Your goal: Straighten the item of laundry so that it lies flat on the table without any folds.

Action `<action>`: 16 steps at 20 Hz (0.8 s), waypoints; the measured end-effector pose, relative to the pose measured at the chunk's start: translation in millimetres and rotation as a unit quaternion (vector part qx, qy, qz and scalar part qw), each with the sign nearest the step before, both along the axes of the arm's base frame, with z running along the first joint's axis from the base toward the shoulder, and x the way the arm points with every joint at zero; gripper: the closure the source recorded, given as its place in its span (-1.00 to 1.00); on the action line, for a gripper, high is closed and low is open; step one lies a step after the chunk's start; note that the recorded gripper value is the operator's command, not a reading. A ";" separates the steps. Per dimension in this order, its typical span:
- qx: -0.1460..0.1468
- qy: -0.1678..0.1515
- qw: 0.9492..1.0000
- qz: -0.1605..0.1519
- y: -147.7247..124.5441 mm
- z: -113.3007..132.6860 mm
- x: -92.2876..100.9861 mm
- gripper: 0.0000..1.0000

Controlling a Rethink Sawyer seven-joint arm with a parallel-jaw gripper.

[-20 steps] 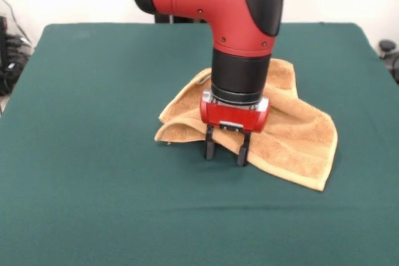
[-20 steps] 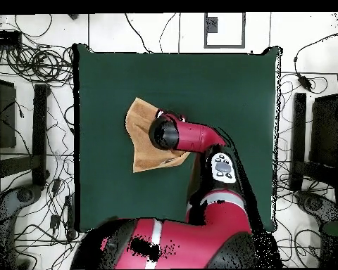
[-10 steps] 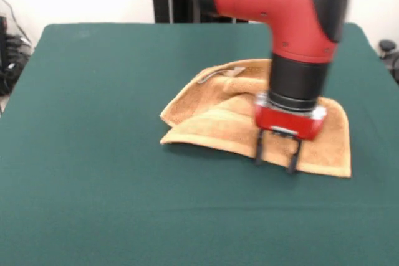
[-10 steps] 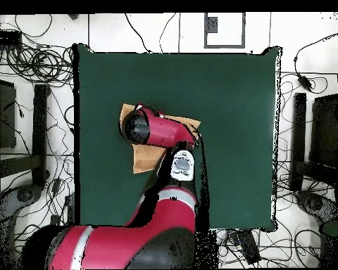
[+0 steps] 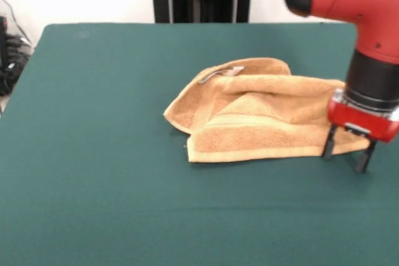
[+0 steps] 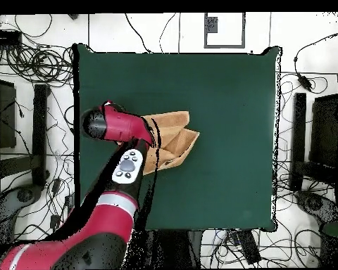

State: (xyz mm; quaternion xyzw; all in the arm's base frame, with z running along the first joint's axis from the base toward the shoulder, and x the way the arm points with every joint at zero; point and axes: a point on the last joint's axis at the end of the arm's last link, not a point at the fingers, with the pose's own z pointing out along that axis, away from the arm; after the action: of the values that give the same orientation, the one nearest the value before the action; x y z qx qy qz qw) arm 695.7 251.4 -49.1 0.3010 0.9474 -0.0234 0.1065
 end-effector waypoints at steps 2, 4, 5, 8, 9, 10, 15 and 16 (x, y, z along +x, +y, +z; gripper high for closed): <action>0.006 0.007 1.000 -0.019 9.1 2.3 0.2 -1.00; 0.009 0.010 0.999 -0.033 11.5 3.1 1.2 -1.00; 0.009 0.010 0.999 -0.037 9.4 2.7 1.7 -1.00; 0.007 0.008 0.999 -0.043 0.9 1.5 3.7 -1.00; 0.005 0.006 0.999 -0.046 -6.6 0.6 5.3 -1.00; -0.007 0.000 0.999 -0.049 -25.8 -1.2 9.0 -1.00; -0.035 -0.024 0.998 -0.042 -79.2 -4.4 16.8 -1.00; -0.037 -0.027 0.998 -0.041 -90.1 -3.8 18.1 -1.00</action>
State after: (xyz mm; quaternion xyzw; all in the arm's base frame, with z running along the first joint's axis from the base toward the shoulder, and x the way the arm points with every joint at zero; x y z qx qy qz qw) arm 713.8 161.2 -52.8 0.3359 0.9296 -0.0544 0.1419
